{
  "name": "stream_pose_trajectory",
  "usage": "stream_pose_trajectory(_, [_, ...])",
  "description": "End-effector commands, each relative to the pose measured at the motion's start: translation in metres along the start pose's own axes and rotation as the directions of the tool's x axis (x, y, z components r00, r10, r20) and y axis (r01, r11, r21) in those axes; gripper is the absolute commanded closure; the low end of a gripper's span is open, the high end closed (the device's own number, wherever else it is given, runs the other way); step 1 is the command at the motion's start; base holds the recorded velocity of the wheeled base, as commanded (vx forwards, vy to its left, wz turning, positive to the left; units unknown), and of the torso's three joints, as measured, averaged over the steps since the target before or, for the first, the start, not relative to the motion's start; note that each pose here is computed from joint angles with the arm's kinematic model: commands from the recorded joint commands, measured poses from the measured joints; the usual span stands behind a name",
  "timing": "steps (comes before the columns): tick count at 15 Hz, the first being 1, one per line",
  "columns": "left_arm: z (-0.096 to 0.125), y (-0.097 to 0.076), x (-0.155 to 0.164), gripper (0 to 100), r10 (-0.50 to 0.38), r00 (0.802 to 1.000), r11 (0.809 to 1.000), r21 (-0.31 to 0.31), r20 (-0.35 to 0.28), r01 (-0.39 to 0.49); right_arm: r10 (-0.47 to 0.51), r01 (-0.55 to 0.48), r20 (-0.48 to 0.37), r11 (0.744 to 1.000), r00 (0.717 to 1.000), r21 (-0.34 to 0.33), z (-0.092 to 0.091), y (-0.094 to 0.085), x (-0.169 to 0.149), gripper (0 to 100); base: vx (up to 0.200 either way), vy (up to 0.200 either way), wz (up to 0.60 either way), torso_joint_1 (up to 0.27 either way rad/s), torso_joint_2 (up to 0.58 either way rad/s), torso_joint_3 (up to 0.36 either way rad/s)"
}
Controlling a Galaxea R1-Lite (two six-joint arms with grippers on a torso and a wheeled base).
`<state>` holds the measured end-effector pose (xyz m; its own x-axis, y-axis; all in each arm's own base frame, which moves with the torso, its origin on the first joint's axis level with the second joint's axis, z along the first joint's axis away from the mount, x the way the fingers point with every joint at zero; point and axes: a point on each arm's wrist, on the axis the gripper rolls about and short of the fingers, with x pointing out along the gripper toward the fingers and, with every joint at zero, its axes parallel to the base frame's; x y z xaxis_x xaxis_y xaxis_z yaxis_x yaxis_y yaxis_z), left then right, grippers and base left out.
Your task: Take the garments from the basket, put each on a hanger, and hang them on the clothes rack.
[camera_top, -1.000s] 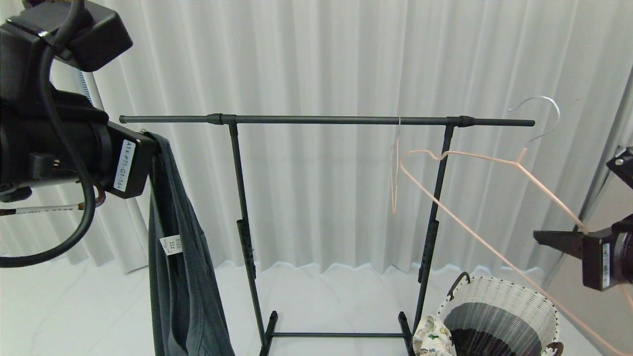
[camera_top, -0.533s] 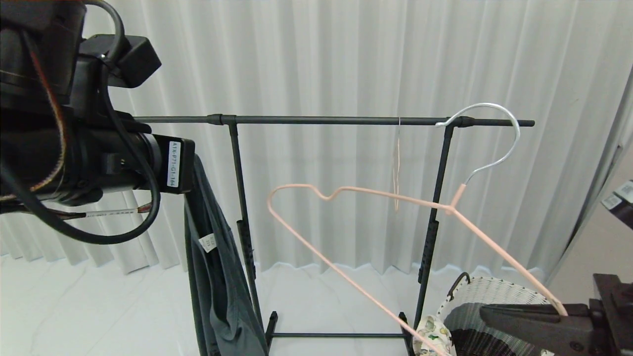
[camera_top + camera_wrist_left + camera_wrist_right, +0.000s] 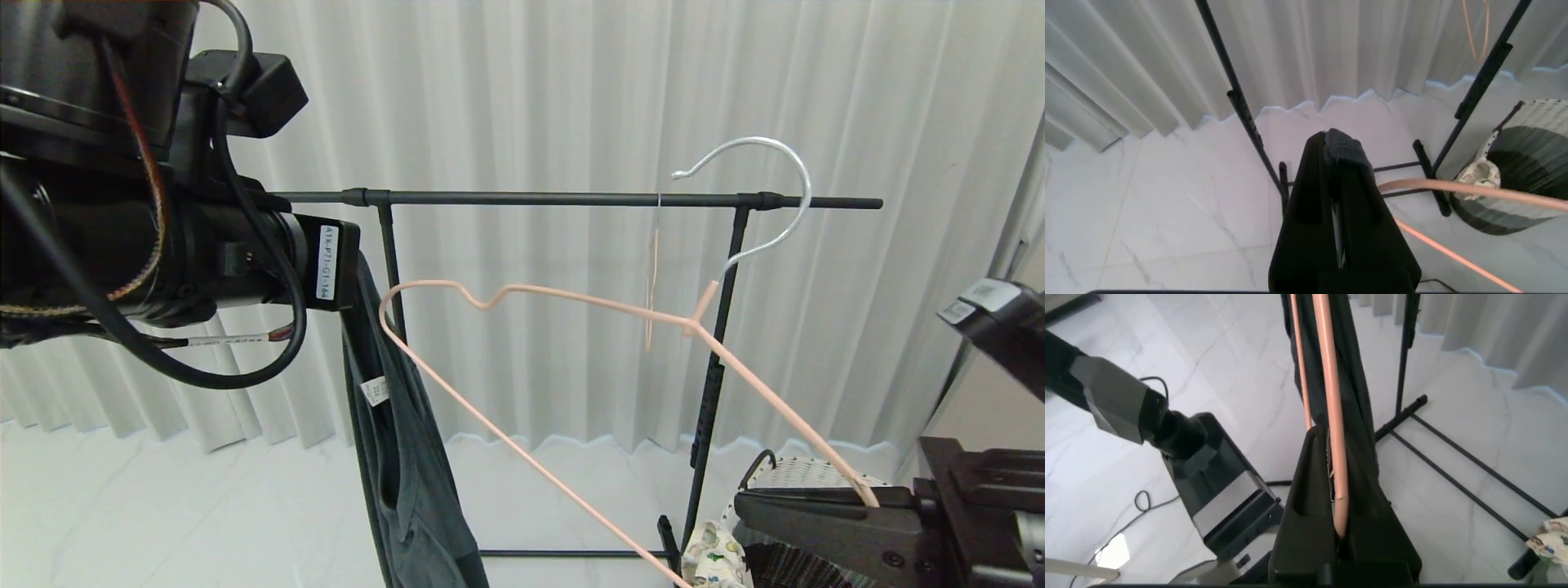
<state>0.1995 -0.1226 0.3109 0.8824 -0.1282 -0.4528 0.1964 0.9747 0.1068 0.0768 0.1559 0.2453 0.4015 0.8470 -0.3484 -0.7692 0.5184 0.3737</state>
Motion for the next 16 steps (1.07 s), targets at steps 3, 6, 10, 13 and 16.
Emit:
stream_pose_trajectory(3, [-0.001, 0.001, 0.009, 100, 0.023, 1.000, 1.000, -0.001, -0.020, -0.023, -0.011, 0.011, -0.027, 1.000, 1.000, 0.000, -0.001, -0.001, 0.012, 100, 0.000, 0.000, 0.00, 0.000, 0.00, 0.000])
stream_pose_trajectory(6, [-0.001, 0.002, 0.011, 100, 0.031, 0.999, 1.000, -0.001, -0.023, -0.031, -0.009, 0.009, -0.026, 1.000, 1.000, 0.000, 0.000, -0.001, 0.013, 100, 0.000, 0.000, 0.00, 0.000, 0.00, 0.000])
stream_pose_trajectory(10, [0.001, 0.005, 0.022, 100, 0.140, 0.990, 0.990, -0.003, -0.033, -0.140, 0.033, -0.033, -0.021, 0.999, 0.999, -0.003, 0.006, 0.004, 0.013, 100, 0.000, 0.000, 0.00, 0.000, 0.00, 0.000])
stream_pose_trajectory(13, [0.002, 0.003, 0.018, 100, 0.129, 0.991, 0.992, 0.000, -0.023, -0.129, 0.028, -0.028, -0.037, 1.000, 0.999, -0.005, 0.007, 0.004, 0.023, 100, 0.000, 0.000, 0.00, 0.000, 0.00, 0.000])
stream_pose_trajectory(16, [0.002, 0.002, 0.017, 100, 0.123, 0.992, 0.992, 0.002, -0.021, -0.123, 0.022, -0.023, -0.031, 1.000, 0.999, -0.001, 0.008, 0.003, 0.036, 100, 0.000, 0.000, 0.00, 0.000, 0.00, 0.000])
